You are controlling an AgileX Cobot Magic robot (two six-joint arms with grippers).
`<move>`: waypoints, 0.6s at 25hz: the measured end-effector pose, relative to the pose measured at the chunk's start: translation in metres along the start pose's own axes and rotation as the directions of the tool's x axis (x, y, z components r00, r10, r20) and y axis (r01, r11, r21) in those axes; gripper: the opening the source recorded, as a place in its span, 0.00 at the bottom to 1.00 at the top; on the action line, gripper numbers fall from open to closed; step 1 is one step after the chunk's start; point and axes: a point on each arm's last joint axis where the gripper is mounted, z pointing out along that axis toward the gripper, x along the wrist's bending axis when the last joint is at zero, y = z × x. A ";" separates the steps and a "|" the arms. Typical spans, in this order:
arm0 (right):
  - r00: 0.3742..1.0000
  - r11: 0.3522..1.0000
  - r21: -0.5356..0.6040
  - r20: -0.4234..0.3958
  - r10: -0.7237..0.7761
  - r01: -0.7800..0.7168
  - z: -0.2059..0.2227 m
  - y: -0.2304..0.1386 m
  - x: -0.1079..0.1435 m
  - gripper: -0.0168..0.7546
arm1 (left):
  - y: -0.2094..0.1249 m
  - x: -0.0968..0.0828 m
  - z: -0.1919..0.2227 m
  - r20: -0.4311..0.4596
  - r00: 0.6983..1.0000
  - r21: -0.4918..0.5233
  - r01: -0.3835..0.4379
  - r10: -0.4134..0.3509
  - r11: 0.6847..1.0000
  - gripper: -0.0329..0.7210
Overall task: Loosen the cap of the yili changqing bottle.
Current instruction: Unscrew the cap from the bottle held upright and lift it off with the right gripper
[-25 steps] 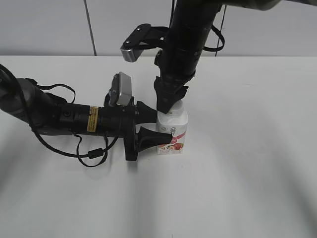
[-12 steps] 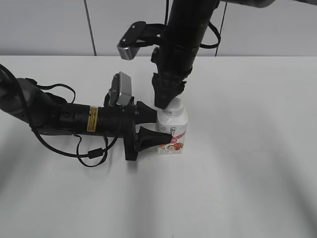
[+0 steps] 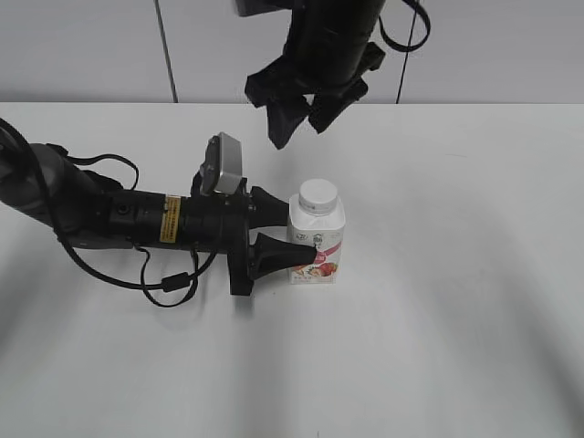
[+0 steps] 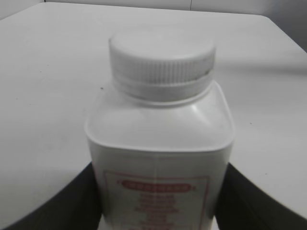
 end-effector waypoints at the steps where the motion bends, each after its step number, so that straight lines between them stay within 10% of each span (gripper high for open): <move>1: 0.999 0.999 -0.004 0.013 0.047 -0.047 -0.003 0.000 -0.001 0.64 | 0.000 0.000 0.000 0.000 1.000 0.001 0.000 0.000 1.000 0.59; 15: 0.965 0.961 0.091 0.038 0.260 -0.262 0.007 -0.026 -0.001 0.65 | 0.000 0.000 0.000 -0.001 1.000 0.002 0.000 0.000 1.000 0.59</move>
